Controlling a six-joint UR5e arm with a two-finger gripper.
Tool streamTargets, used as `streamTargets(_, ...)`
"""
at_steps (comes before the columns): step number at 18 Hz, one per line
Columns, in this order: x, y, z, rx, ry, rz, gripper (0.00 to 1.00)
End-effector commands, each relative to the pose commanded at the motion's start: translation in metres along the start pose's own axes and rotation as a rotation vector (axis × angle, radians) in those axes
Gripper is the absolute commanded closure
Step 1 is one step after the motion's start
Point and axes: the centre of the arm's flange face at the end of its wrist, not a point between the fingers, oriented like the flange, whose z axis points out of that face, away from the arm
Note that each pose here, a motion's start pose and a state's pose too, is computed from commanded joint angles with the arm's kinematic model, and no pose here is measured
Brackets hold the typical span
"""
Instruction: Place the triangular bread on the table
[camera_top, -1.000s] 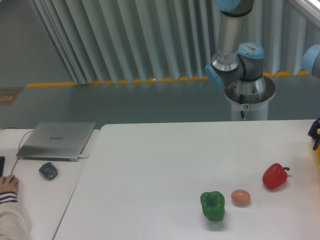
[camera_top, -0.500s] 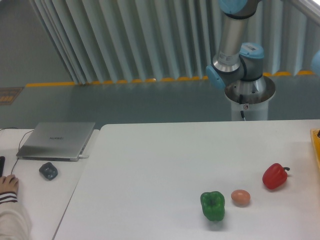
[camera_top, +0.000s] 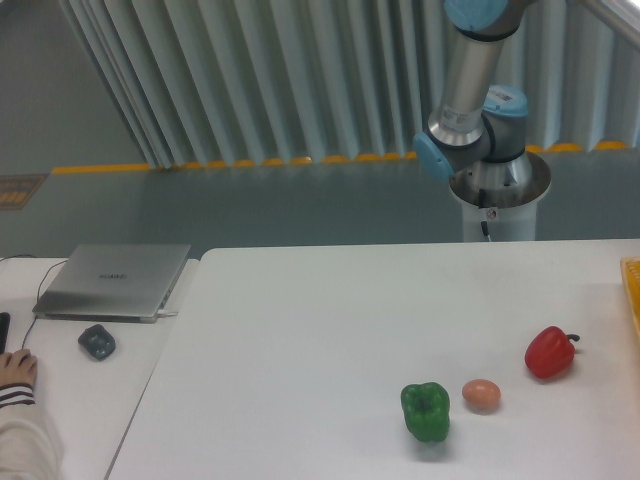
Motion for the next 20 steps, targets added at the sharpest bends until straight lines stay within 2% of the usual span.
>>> streamTargets(8, -0.001, 0.007, 0.003, -0.001, 0.003, 0.006, 0.0)
streamTargets(14, 0.006, 0.009, 0.021, -0.005, 0.044, 0.002, 0.0)
streamTargets(20, 0.006, 0.012, 0.024, -0.005, 0.047, 0.001, 0.0)
